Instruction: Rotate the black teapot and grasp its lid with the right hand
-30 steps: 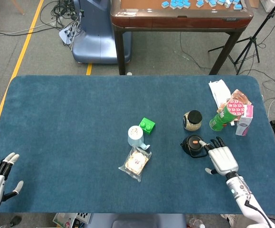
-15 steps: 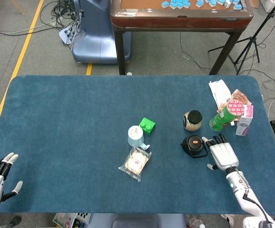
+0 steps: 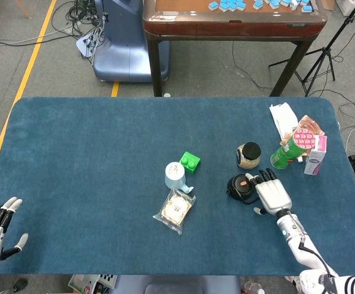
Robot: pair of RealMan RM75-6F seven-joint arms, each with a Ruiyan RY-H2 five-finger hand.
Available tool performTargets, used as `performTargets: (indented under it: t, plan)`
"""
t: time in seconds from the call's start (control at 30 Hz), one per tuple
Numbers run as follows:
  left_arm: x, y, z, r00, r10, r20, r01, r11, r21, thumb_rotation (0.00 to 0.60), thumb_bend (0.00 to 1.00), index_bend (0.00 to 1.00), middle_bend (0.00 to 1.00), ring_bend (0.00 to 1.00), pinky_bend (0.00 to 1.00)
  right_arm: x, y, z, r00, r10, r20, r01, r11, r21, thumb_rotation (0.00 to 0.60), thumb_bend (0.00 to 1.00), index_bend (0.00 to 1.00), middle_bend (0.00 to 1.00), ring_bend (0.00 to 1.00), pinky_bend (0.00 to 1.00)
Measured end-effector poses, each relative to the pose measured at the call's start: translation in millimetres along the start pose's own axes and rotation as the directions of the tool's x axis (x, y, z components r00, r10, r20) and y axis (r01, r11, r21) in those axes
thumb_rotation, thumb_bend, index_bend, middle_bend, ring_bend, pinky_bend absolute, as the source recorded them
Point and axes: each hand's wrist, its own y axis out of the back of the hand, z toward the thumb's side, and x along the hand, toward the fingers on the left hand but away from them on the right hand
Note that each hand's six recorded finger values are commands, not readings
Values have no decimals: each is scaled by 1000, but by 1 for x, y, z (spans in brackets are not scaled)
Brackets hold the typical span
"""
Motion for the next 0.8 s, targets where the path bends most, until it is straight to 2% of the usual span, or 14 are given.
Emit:
performTargets:
  t: [0.27,0.4,0.5,0.63,0.8]
  plan:
    - [-1,0,-3,1000,1,-8,-1,1000,-3,600,293,111,75,105,8,13,10,-4,1000,-21,8,21,1000,4,592,0,109,241,85,41]
    - [-1,-1,-2,1000,-2,-3,2,1000,-2,600,293,111,75,105,8,25,22,-5,998,-59,2,59,998,10,593,2,110,241,86,41]
    - [-1,-2,0,1000,-5,2,5,1000,-2,600,293,111,75,105,8,32,28,2,996,-85,-32,85,996,-8,592,37,170,243,90,41]
    - [-1,0,0,1000,1,0,-1,1000,-3,600,293,111,75,105,8,40,32,15,989,-114,-99,112,993,-23,595,58,234,292,144,41]
    - [-2,2,-1,1000,5,-2,-5,1000,-4,600,293,111,75,105,8,41,31,22,986,-118,-115,115,993,-31,600,64,280,346,195,41]
